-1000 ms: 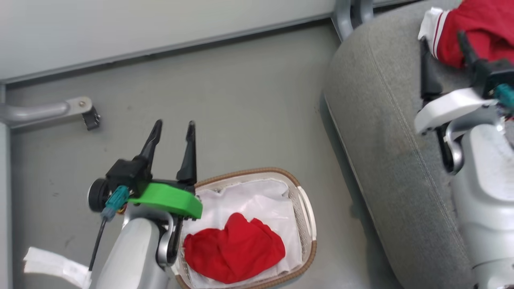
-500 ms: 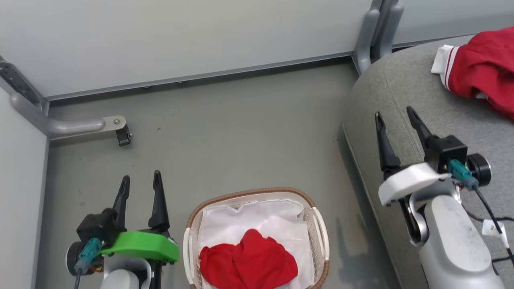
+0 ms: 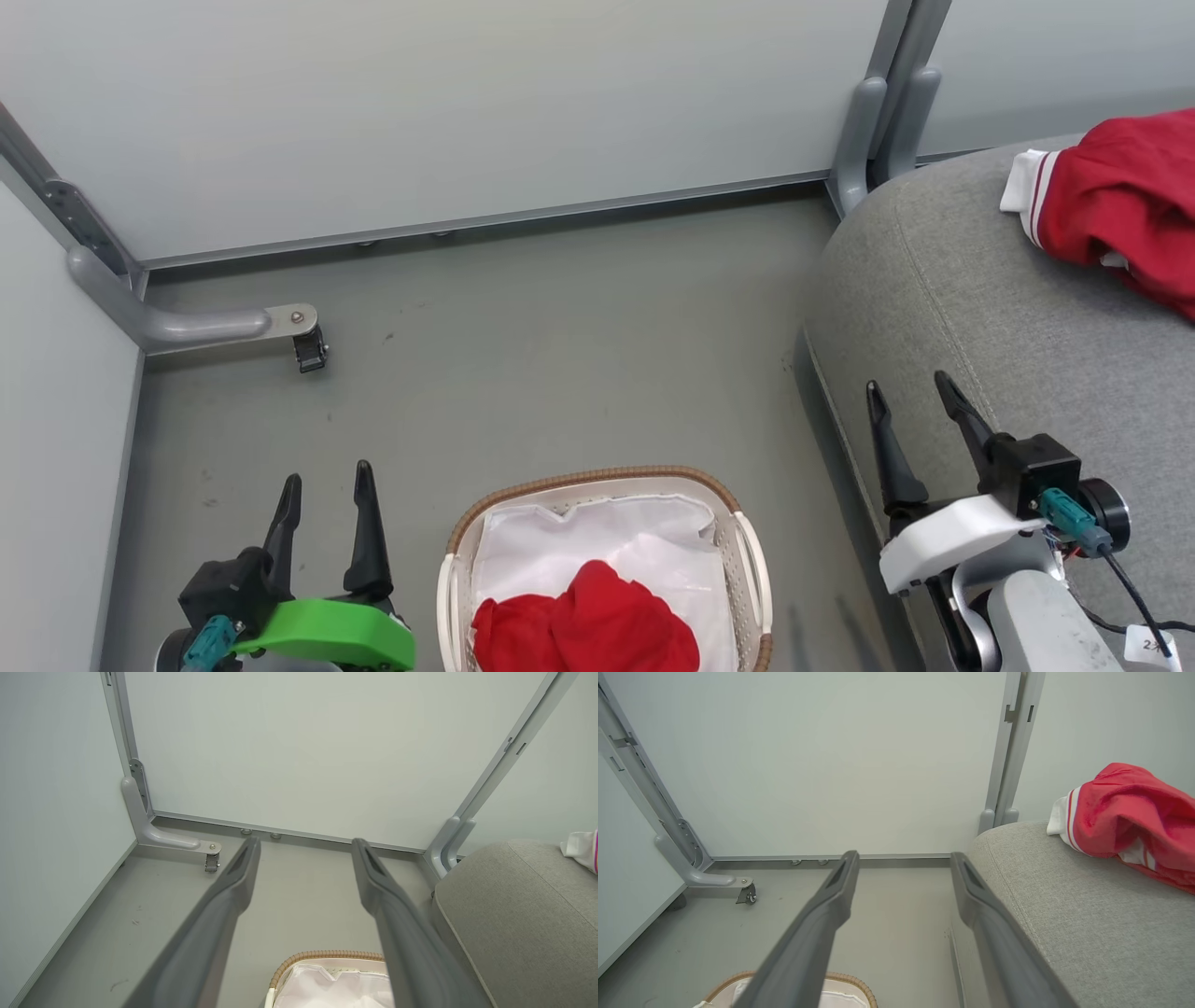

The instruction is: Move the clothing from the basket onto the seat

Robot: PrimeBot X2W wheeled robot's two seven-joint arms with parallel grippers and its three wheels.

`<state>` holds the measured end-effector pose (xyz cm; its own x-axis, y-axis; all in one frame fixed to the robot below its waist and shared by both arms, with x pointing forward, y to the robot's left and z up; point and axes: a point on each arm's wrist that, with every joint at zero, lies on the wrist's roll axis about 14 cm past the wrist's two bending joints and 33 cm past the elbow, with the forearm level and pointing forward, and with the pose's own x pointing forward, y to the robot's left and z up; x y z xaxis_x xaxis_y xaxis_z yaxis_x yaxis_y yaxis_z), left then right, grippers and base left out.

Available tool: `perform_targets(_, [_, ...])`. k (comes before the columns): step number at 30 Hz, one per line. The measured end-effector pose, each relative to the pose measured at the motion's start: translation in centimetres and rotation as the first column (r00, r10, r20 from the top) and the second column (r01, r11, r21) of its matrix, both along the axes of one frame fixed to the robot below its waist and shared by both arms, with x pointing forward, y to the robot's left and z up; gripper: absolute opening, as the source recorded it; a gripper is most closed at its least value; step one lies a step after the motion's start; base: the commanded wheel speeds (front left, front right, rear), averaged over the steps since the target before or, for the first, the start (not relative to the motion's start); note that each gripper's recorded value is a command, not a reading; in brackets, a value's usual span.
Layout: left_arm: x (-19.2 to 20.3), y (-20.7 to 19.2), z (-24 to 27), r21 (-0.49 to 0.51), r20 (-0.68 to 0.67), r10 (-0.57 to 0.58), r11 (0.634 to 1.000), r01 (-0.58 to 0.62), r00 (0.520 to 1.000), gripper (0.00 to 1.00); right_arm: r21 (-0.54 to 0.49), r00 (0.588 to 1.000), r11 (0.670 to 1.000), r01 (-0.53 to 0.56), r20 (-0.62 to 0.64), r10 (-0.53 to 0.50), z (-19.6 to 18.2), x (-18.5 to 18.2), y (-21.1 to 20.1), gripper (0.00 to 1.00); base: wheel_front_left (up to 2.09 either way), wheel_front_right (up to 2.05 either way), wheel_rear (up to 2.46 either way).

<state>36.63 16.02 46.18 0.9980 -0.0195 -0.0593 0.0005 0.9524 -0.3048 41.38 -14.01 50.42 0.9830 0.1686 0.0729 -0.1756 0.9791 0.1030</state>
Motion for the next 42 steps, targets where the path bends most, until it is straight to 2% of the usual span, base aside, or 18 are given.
perform_targets(9, [-0.2, -0.3, 0.0, 0.002, 0.001, -0.015, 1.0, 0.015, 1.0, 1.0, 0.006, 1.0, 1.0, -0.023, -0.007, 0.023, -0.2, -1.1, 0.7, 1.0, 0.0, 0.0, 0.0])
perform_targets(34, [-0.4, -0.9, -0.5, 0.002, -0.016, -0.033, 0.999, 0.033, 0.999, 1.0, 0.014, 1.0, 1.0, -0.024, -0.019, 0.024, -0.5, -1.1, 0.8, 1.0, 0.0, 0.0, 0.0])
perform_targets(42, [0.7, -2.7, -1.4, 0.048, -0.039, -0.111, 0.992, 0.113, 0.993, 1.0, 0.012, 1.0, 1.0, -0.008, -0.017, 0.008, -0.6, -0.1, 0.3, 1.0, 0.0, 0.0, 0.0])
